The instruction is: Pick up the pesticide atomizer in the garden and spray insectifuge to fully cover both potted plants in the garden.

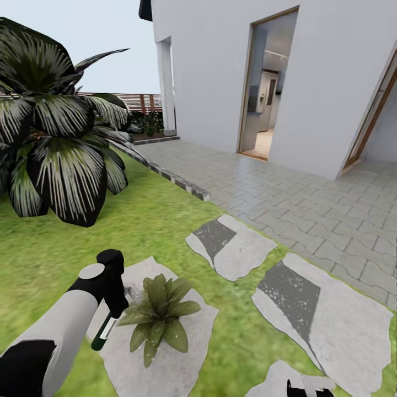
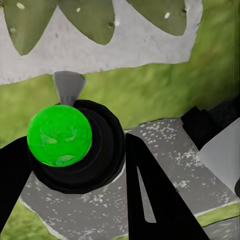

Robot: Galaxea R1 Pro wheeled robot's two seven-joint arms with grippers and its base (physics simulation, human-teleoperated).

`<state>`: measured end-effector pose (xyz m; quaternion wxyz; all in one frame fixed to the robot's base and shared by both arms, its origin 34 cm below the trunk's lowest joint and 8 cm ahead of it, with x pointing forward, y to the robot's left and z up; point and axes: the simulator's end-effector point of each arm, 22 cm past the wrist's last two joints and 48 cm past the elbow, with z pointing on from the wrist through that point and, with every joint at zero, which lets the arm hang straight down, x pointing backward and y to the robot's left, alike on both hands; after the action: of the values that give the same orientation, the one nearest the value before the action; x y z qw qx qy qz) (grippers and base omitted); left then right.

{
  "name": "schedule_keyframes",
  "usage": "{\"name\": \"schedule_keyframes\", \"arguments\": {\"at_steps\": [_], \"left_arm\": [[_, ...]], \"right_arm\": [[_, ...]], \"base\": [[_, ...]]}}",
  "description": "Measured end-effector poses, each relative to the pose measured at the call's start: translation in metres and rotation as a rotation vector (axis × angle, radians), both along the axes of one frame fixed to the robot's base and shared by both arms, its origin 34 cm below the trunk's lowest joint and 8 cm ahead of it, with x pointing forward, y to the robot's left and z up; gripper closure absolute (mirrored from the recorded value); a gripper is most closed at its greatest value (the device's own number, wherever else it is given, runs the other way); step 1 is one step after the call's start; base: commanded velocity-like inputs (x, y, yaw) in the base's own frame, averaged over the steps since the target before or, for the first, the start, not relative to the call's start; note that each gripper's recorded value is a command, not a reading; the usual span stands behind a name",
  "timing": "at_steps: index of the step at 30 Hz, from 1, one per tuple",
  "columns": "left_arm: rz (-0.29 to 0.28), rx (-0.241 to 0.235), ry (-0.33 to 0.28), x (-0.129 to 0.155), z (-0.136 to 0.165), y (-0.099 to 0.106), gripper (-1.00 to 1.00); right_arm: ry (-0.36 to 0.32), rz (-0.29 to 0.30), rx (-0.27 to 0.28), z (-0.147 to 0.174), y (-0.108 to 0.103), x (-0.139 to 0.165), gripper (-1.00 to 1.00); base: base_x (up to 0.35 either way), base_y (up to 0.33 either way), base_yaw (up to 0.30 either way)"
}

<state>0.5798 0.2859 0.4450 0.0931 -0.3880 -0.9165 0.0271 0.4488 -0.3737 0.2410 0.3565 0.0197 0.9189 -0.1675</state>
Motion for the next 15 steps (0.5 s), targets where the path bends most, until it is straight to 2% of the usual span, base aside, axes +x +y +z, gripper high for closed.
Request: {"name": "schedule_keyframes", "arguments": {"at_steps": [6,11,15], "left_arm": [[0.001,0.000,0.000,-0.0001,-0.0002,0.0003,1.00],[0.002,0.002,0.000,-0.0001,-0.0001,0.0011,1.00],[0.011,0.004,-0.001,-0.0001,0.0002,0.0011,1.00]], "right_arm": [[0.000,0.000,0.001,-0.0002,0.0007,0.0000,-1.00],[0.000,0.001,0.003,-0.0004,0.0023,0.0001,-1.00],[0.000,0.001,0.003,-0.0003,0.0024,0.0003,-1.00]], "base": [[0.090,-0.275,0.013],[0.087,-0.278,0.242],[0.206,-0.222,0.275]]}}
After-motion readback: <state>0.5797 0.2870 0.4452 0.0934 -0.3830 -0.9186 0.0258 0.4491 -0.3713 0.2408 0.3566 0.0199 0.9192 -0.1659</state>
